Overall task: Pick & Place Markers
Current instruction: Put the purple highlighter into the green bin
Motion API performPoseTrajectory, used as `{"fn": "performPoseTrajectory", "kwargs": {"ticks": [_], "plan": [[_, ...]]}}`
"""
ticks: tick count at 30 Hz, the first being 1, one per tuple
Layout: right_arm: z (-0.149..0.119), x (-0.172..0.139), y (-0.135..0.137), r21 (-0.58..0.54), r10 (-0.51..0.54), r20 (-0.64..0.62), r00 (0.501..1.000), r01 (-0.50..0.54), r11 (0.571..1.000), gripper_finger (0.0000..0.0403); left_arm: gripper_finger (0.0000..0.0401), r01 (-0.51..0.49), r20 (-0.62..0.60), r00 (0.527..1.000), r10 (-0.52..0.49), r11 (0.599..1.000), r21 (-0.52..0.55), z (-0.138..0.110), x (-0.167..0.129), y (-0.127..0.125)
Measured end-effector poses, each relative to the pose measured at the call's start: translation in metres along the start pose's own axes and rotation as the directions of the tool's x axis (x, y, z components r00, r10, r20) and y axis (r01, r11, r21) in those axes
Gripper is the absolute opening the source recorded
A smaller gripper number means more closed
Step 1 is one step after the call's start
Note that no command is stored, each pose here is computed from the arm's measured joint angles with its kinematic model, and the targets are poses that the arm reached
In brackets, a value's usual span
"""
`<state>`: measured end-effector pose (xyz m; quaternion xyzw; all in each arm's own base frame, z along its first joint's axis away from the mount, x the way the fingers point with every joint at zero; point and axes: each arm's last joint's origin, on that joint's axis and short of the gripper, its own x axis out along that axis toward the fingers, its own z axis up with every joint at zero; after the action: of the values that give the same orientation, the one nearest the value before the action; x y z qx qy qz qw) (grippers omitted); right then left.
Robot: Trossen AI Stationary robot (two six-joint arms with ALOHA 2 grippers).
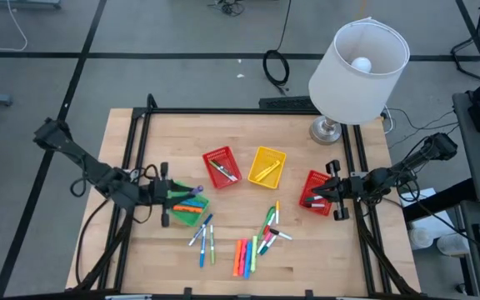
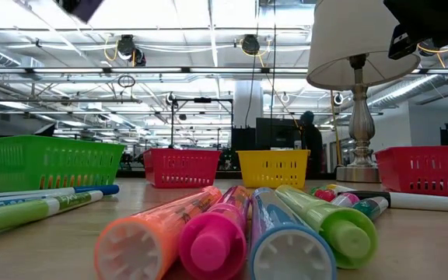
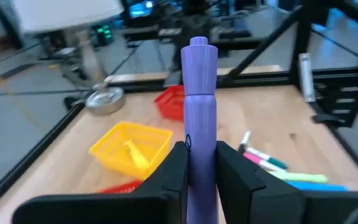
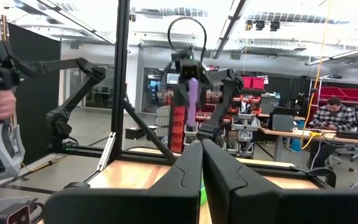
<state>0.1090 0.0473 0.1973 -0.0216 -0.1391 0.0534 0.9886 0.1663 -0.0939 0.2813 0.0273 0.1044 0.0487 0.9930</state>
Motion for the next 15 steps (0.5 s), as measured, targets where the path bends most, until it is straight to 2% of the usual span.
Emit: {"fn": "performPoseTrajectory", "kwargs": {"ticks": [7,11,15], "plan": [[0.000,0.000,0.000,-0.003,-0.002,0.004,1.000,0.002,1.000,0.0000,0.0056,-0.042,-0.042,0.998,0.042,0.999,0.012,-0.053,0.003,0.004],[0.000,0.000,0.000,-0.006,-0.003,0.004,1.000,0.003,1.000,0.0000,0.0056,-0.043,-0.045,0.998,0.042,0.999,-0.013,-0.075,0.004,0.006],[0.000,0.000,0.000,-0.006,-0.004,0.003,1.000,0.004,1.000,0.0000,0.0056,-0.050,-0.105,0.993,0.052,0.999,0.017,-0.089,0.003,0.008]]}}
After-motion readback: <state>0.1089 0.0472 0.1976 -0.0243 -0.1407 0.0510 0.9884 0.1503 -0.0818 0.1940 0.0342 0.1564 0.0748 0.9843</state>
